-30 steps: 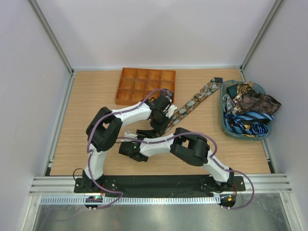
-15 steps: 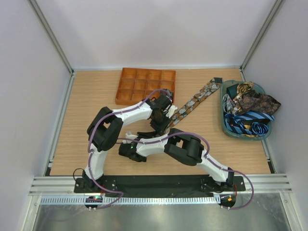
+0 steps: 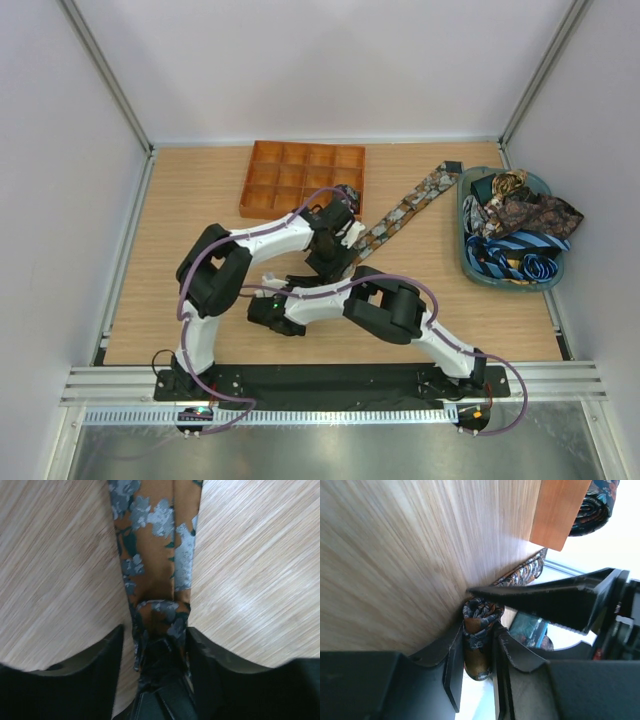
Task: Roll the ties
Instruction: Roll the tie
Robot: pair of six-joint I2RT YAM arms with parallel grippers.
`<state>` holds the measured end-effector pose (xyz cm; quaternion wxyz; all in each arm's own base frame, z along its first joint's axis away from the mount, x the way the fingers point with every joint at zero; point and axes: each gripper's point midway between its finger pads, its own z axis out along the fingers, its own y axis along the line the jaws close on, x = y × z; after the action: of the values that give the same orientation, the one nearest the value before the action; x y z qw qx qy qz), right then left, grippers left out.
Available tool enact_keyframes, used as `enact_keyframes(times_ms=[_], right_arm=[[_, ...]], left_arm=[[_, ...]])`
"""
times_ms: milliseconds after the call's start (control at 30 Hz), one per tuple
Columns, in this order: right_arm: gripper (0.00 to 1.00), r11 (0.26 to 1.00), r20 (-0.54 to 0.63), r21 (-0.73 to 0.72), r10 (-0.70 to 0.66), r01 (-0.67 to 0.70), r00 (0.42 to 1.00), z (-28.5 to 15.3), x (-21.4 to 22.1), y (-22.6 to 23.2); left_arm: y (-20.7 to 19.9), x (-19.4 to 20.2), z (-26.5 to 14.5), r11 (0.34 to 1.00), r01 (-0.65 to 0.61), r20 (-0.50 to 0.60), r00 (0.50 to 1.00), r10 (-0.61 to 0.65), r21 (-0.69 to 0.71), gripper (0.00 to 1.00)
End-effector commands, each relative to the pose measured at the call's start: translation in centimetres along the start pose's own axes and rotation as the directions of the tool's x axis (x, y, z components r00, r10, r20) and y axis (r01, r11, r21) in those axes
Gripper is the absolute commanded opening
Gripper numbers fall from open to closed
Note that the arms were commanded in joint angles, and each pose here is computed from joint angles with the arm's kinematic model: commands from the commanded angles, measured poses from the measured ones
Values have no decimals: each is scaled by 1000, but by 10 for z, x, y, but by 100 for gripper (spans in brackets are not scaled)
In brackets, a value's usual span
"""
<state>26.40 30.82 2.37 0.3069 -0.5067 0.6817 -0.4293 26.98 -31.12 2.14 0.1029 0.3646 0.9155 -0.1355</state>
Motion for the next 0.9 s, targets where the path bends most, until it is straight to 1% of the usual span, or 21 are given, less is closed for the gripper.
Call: enact_keyframes(times_ms=[0,33,100,233,367,467,533,567,600,633,667,700,767,800,833,867], right_arm=[[30,978,20,-200,61,-56,998,-3,1,33],[30,976,25,-209,73,-66,997,-5,0,31],[30,966,46,-242,106,-92,993,-10,-4,29],[29,951,82,-282,157,-128,984,-19,-10,23],[29,934,104,-319,204,-162,973,-27,-13,19],[29,925,111,-333,233,-184,966,-30,-14,17],[29,910,119,-364,257,-198,959,-34,-16,18],[29,900,125,-380,280,-215,952,-35,-16,17],[29,890,127,-399,291,-220,948,-37,-17,18],[29,872,128,-438,303,-220,944,-40,-18,22],[29,862,129,-453,317,-228,940,-40,-18,23],[29,847,131,-471,342,-245,931,-43,-18,19],[29,818,142,-515,377,-257,915,-48,-19,19],[29,803,140,-531,398,-270,907,-48,-20,16],[29,791,140,-547,409,-273,902,-48,-18,20],[29,765,140,-584,423,-270,895,-51,-19,23]], left_arm=[[6,22,-17,999,12,-44,999,-14,-47,56],[3,10,-27,999,6,12,1000,-5,-49,59],[4,-2,-36,998,3,62,998,1,-69,62],[11,-31,-62,992,6,198,980,20,-129,66],[6,-61,-97,991,15,350,936,32,-132,72],[7,-86,-129,986,53,451,892,24,-157,73],[5,-102,-150,985,82,528,849,13,-155,74],[6,-106,-158,983,97,555,832,7,-159,76],[11,-110,-177,975,133,604,797,3,-179,77],[14,-110,-180,970,164,634,773,-12,-181,81],[17,-111,-190,964,193,666,746,-21,-185,99],[27,-108,-209,946,249,713,701,-29,-206,100],[34,-101,-216,931,318,769,635,-68,-180,100],[38,-101,-242,920,358,826,559,-73,-161,100],[46,-91,-236,903,403,832,544,-106,-148,100],[49,-87,-241,893,428,847,518,-119,-137,100]])
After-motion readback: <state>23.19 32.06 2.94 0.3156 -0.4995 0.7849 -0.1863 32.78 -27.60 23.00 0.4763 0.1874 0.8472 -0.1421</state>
